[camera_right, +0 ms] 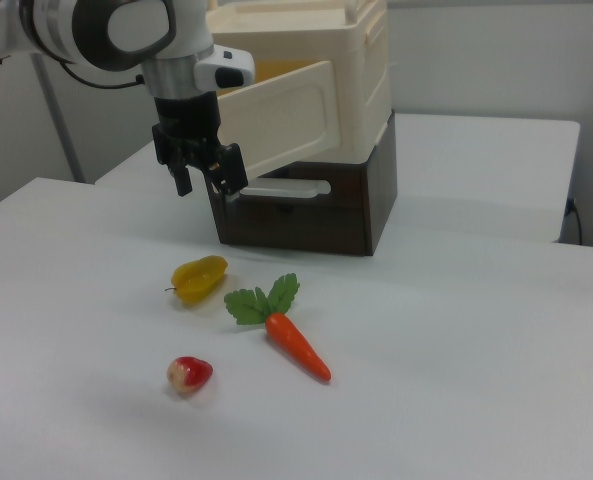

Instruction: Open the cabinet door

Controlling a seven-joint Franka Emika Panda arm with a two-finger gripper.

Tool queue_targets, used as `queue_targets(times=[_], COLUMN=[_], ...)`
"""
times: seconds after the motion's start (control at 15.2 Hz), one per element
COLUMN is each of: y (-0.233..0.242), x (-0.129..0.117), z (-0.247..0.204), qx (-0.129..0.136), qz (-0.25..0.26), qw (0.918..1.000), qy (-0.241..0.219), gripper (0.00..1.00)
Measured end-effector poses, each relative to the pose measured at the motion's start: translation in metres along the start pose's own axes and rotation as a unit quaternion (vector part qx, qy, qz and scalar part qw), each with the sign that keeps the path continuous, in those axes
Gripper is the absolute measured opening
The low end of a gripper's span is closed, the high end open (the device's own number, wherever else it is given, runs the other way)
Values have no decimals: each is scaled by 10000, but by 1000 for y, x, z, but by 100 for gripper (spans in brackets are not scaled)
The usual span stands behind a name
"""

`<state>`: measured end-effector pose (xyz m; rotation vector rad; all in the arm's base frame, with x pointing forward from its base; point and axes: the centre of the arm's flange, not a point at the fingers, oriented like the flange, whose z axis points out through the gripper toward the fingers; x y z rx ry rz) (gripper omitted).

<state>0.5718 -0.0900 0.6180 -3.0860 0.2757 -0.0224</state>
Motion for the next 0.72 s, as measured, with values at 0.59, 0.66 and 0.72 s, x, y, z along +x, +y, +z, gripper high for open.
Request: queue_targets(times=[0.59,0.66,0.72], y=[8,9,10], x=[-7,-7,-7], z=[13,13,13], qx=[-466,-469,-472], qz=[-125,-158,-175], qw=[9987,9986,9986], qy=[-168,-172,-172], gripper=[100,100,100])
